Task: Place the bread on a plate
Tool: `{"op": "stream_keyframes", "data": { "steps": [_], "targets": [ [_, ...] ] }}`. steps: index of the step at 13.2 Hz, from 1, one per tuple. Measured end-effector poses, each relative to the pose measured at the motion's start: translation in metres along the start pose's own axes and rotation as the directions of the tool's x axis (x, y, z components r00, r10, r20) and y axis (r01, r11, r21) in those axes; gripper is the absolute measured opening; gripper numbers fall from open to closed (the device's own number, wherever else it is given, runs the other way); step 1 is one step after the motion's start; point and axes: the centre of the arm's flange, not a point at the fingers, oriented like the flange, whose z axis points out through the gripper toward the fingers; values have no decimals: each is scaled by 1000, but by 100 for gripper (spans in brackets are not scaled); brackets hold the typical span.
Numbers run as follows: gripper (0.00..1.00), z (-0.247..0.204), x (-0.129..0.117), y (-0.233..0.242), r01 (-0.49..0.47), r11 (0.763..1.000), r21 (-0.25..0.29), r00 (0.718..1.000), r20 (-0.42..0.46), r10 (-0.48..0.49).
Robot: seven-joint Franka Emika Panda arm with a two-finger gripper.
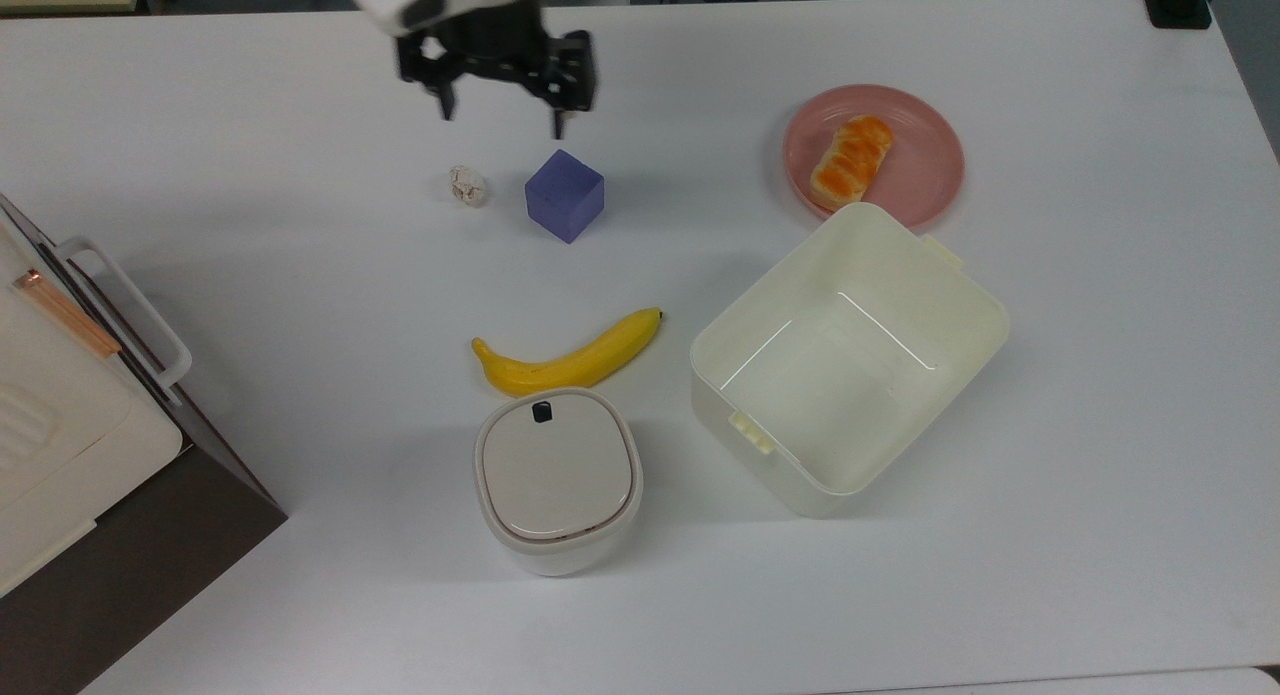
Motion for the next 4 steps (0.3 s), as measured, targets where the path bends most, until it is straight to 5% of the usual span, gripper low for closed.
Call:
{"op": "stream_keyframes", "data": {
  "steps": [4],
  "targets": [
    [100,-7,3,17,-24,1000,0,1000,2,24]
  ]
}}
